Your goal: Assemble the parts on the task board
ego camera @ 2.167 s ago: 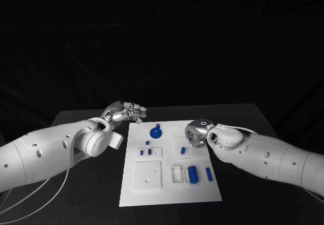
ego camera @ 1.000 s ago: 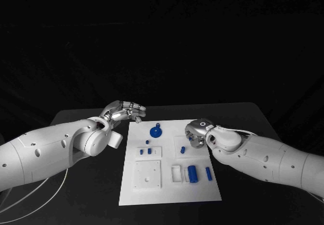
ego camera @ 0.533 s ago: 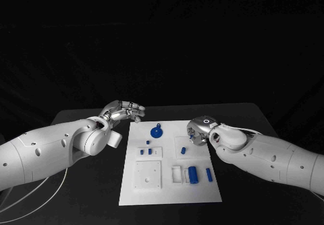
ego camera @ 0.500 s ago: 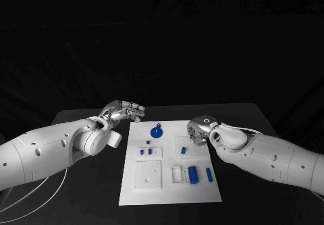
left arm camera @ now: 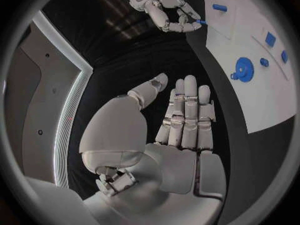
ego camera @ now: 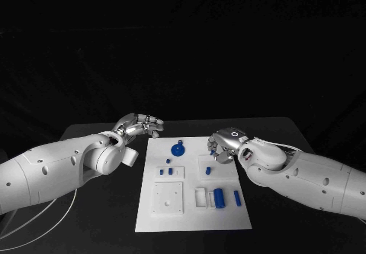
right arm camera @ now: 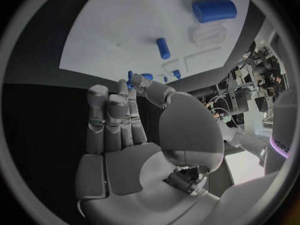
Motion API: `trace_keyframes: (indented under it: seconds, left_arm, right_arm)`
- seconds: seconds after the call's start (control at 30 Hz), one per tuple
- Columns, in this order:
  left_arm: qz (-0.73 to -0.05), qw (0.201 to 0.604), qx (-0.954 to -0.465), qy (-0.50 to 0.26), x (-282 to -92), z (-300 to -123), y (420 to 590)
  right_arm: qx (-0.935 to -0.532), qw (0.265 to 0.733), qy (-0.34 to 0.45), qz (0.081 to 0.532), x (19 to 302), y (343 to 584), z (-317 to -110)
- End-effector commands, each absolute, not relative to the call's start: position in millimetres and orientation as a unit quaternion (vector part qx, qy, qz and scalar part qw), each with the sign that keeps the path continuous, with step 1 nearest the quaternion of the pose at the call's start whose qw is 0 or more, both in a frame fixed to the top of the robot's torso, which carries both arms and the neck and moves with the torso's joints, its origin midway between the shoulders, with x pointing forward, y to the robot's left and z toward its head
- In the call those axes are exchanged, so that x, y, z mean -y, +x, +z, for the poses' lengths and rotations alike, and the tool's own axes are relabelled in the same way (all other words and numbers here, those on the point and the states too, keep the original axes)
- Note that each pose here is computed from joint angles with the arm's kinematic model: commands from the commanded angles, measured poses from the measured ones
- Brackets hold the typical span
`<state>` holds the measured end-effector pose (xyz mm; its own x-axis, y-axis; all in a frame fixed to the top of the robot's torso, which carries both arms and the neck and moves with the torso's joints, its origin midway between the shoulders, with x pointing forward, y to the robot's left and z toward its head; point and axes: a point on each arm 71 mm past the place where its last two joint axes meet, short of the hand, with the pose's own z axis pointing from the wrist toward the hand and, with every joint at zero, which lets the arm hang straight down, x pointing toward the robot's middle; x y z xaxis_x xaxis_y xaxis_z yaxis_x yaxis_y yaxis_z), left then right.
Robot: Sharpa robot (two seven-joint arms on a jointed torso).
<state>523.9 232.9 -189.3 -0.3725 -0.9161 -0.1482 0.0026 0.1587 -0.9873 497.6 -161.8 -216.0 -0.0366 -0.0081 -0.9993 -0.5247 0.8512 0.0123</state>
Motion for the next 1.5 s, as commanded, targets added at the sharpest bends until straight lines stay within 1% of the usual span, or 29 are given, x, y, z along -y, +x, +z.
trace_keyframes:
  seconds: [0.03, 0.17, 0.2, 0.3, 0.4, 0.67, 0.87, 1.13, 1.5]
  left_arm:
    - [-0.543, 0.427, -0.624, -0.365, -230.9, -187.8, 524.9]
    - [-0.543, 0.427, -0.624, -0.366, -229.8, -188.0, 525.6]
    - [-0.542, 0.428, -0.623, -0.367, -229.7, -188.0, 525.8]
    - [-0.541, 0.43, -0.623, -0.367, -228.1, -188.1, 526.1]
    - [-0.542, 0.43, -0.621, -0.368, -225.7, -187.8, 526.0]
    - [-0.545, 0.428, -0.62, -0.367, -220.8, -187.5, 526.1]
    - [-0.546, 0.426, -0.621, -0.366, -218.1, -187.7, 526.1]
    - [-0.547, 0.425, -0.622, -0.366, -217.4, -187.8, 526.1]
    - [-0.548, 0.421, -0.624, -0.366, -216.6, -188.0, 525.8]
  right_arm:
    - [-0.692, 0.659, -0.196, 0.219, 143.7, 489.0, -213.1]
    - [-0.687, 0.652, -0.213, 0.239, 121.0, 479.6, -210.2]
    - [-0.682, 0.65, -0.223, 0.248, 109.5, 475.6, -209.4]
    - [-0.678, 0.644, -0.242, 0.259, 92.3, 466.8, -212.4]
    - [-0.674, 0.635, -0.265, 0.268, 75.2, 456.3, -221.1]
    - [-0.682, 0.608, -0.287, 0.286, 49.6, 433.4, -252.0]
    - [-0.686, 0.599, -0.297, 0.288, 39.5, 427.0, -263.7]
    - [-0.695, 0.587, -0.302, 0.283, 37.1, 423.0, -278.4]
    - [-0.699, 0.584, -0.304, 0.277, 39.1, 423.4, -282.8]
